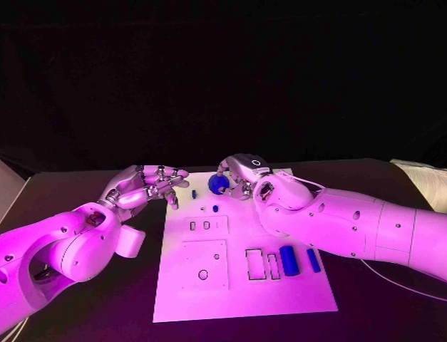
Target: Assemble the parts on the task board
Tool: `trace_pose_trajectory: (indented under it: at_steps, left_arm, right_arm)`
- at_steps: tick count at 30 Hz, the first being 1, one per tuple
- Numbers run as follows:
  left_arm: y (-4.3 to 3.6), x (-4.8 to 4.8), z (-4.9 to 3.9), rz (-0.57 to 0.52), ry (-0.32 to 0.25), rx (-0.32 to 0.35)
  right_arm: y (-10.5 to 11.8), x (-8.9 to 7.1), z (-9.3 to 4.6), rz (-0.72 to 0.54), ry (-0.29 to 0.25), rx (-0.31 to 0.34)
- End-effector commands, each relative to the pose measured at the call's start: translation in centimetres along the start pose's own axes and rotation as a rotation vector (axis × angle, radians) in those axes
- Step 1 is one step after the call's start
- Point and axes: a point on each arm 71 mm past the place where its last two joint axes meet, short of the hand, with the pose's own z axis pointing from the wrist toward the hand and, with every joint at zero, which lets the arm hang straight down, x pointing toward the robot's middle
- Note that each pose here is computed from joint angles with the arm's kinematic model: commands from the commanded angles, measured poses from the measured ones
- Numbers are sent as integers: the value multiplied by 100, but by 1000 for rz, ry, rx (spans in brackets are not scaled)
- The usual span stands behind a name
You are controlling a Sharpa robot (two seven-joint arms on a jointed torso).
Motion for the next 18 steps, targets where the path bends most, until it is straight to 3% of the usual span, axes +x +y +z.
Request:
trace_pose_trajectory:
  at_steps: [1, 18]
  left_arm:
    - [-7, 24, 3, -4, 23, 6]
    - [-10, 23, -6, -1, 30, 4]
  right_arm:
    - [19, 45, 4, -21, 35, -13]
    - [48, 139, 55, -21, 48, -7]
